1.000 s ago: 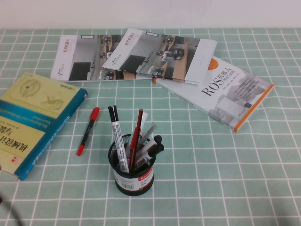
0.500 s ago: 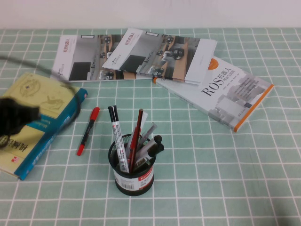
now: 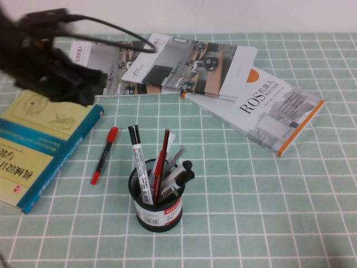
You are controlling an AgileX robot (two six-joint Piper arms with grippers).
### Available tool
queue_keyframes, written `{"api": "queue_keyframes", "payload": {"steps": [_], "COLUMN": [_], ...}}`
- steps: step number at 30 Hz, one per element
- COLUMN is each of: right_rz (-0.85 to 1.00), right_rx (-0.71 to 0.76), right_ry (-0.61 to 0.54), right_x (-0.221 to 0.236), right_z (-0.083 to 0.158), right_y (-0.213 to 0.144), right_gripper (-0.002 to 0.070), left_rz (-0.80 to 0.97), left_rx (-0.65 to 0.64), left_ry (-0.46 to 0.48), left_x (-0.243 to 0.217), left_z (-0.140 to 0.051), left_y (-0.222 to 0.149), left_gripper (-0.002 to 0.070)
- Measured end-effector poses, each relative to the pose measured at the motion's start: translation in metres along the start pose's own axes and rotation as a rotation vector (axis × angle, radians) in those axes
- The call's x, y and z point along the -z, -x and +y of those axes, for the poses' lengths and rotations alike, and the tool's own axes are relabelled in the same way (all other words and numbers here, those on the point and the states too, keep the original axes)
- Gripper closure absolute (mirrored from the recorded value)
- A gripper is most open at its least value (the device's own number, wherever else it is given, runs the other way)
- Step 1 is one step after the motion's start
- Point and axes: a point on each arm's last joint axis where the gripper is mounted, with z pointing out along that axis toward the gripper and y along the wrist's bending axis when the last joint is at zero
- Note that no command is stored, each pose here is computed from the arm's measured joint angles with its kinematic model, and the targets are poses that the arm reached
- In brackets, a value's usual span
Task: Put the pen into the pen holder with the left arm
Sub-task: Pick up the pen on the table
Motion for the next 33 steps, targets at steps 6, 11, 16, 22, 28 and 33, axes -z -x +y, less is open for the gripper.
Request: {"api": "queue_keyframes", "payload": {"steps": [6, 11, 16, 22, 28, 33], "right_rz": [0.000, 0.000, 0.000, 0.000, 0.000, 0.000], "right_rx": [0.000, 0.000, 0.000, 0.000, 0.000, 0.000], "right_ry": [0.000, 0.000, 0.000, 0.000, 0.000, 0.000], "right_x": [0.000, 0.000, 0.000, 0.000, 0.000, 0.000], "right_z": [0.000, 0.000, 0.000, 0.000, 0.000, 0.000], "right_y": [0.000, 0.000, 0.000, 0.000, 0.000, 0.000], "right_gripper": [0.0696, 0.0696, 0.0696, 0.0696, 0.0696, 0.0696], "left_rz": [0.164, 0.280, 0.382, 0.403, 0.396, 0.368], "left_rx": [-0.046, -0.060, -0.105, -0.210, -0.226, -0.266], "left_ry": [0.044, 0.074, 0.090, 0.054, 0.062, 0.099], "left_x": [-0.047, -0.081, -0.112, -0.125, -0.125, -0.126], "left_z": [-0.002, 0.007, 0.010, -0.003, -0.002, 0.001], "left_y": [0.026, 0.028, 0.017, 0.013, 0.014, 0.017], "left_gripper": [0.0679, 0.0679, 0.0679, 0.0610, 0.0400, 0.0362]}}
